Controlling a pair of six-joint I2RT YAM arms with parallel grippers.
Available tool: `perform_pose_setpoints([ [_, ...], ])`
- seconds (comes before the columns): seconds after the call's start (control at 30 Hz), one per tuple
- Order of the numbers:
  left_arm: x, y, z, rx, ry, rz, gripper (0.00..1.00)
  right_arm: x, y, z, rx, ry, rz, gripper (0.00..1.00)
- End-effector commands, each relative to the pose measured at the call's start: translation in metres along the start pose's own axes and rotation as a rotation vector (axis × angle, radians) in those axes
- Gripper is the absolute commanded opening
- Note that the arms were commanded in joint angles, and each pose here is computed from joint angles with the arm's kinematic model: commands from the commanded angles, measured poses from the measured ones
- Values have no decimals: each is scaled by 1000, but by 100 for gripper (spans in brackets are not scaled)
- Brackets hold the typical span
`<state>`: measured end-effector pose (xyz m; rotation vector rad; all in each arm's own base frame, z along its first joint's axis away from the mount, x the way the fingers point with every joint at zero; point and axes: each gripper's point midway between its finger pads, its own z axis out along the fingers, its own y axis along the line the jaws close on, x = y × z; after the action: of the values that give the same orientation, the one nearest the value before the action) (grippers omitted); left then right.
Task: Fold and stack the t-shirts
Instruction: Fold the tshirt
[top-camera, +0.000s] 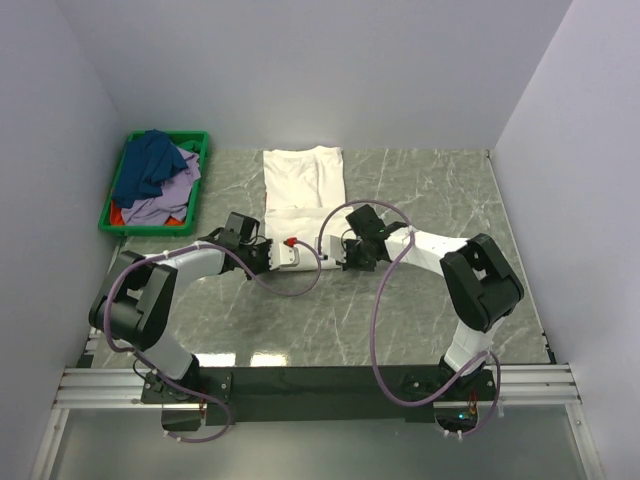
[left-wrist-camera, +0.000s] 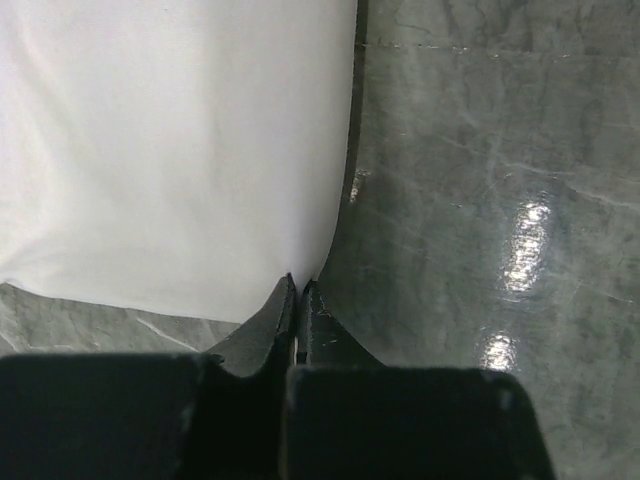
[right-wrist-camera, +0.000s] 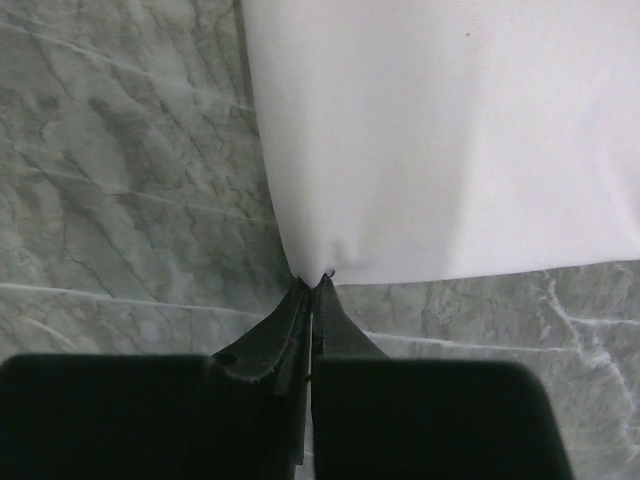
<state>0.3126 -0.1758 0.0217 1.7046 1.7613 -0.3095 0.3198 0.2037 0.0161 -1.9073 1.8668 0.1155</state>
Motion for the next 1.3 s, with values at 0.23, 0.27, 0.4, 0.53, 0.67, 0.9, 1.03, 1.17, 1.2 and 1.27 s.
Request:
perform_pose_setpoints([
  [0.23,-38,-29,-44,85,-88,45,1,-12,35,-51,-43,-56,57,0],
  [0.27,-40,-37,-48,101,-95,50,1,-11,48,-54,-73,-55,58,0],
  [0.4,-53,-80,-67,187,-123,100,1,-20,78,-81,-103,-95,61,0],
  [0.53,-70,-124,-99,271,-199,126,1,-24,112,-105,-146,-133,23,0],
  [0.67,-83,-151,-126,323,-270,165,1,-30,138,-137,-147,-194,-54,0],
  [0.9,-99,-163,-165,275,-347,231,1,-48,145,-171,-96,-284,-124,0],
  [1.03,-116,-141,-177,179,-355,163,1,-66,114,-187,3,-307,-131,0],
  [1.17,-123,-101,-185,105,-370,102,1,-76,82,-191,35,-314,-133,0],
  [1.2,-119,-95,-182,105,-371,78,1,-76,75,-191,37,-310,-136,0],
  [1.27,-117,-67,-188,56,-369,49,1,-74,55,-189,47,-302,-128,0],
])
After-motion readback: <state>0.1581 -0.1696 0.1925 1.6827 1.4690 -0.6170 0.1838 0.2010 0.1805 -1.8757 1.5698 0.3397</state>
